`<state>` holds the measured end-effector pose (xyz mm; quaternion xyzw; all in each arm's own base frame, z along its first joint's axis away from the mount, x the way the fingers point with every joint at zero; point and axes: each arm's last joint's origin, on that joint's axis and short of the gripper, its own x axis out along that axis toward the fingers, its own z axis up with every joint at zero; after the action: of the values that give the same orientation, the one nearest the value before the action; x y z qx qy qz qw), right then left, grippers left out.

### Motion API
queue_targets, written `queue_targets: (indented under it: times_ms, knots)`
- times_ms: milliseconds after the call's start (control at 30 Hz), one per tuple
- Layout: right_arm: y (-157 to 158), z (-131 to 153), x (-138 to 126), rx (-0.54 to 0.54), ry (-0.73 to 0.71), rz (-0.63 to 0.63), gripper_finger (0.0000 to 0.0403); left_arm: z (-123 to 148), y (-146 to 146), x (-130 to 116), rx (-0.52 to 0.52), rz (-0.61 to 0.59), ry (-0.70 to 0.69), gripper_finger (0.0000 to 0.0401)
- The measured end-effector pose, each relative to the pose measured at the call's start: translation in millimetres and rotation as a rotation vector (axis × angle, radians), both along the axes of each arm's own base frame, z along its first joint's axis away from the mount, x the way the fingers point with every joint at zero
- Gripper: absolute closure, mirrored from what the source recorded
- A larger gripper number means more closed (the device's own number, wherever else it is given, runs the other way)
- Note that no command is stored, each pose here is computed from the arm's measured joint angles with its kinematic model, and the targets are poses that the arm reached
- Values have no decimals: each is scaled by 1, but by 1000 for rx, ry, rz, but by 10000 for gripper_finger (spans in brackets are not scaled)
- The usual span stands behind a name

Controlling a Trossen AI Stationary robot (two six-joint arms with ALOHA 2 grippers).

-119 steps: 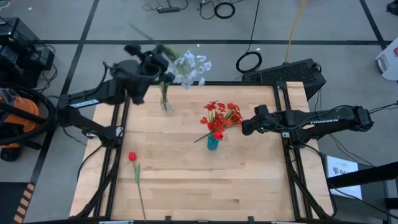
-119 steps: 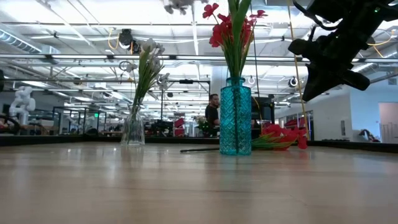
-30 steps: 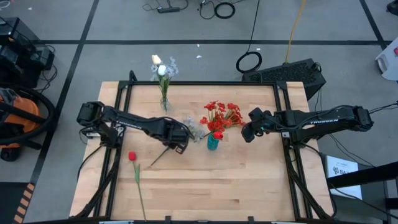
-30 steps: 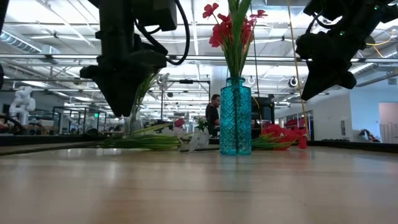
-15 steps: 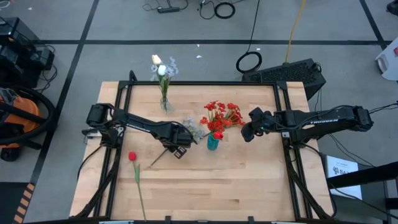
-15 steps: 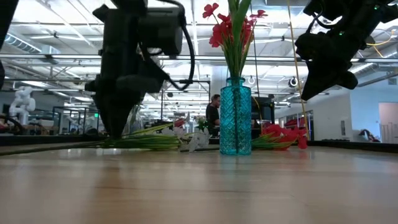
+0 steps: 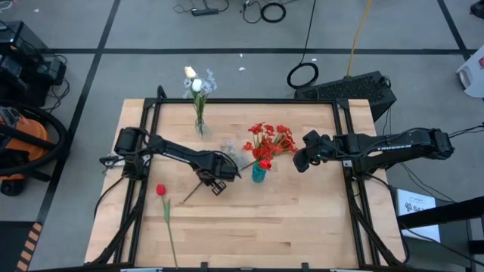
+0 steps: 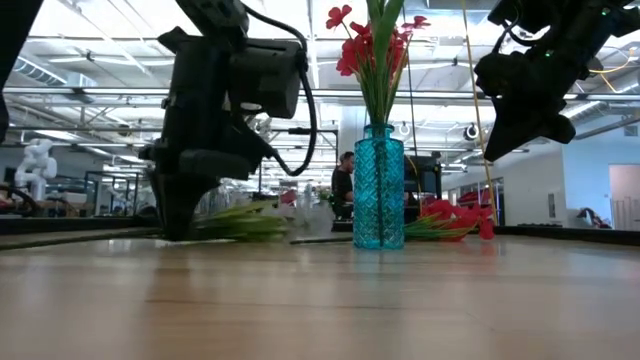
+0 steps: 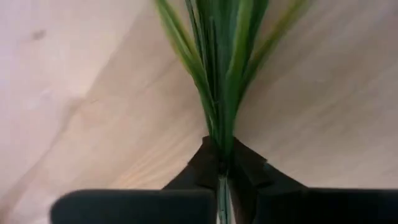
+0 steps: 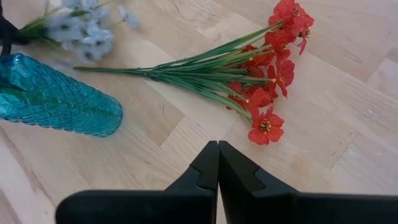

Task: Sort flowers into vase by color
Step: Put the white poppies into the transparent vase

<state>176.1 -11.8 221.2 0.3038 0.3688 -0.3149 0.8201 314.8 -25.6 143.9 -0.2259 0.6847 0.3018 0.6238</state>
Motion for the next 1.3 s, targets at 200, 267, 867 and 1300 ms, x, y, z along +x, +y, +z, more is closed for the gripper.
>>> queue_targets:
  times_ms: [200,267,867,1300]
  knots:
    - [0,0,0,0,1,0,401,44,3,-16,34,7,-26,391]
    - [0,0,0,-1,1,2,401,64,5,-26,91,17,-64,393]
    - [-1,9,12,17,-177,-59,401,200,87,-85,783,-208,-1304,394]
    - [-1,9,11,-8,-161,-36,401,163,143,-139,622,-273,-1519,394]
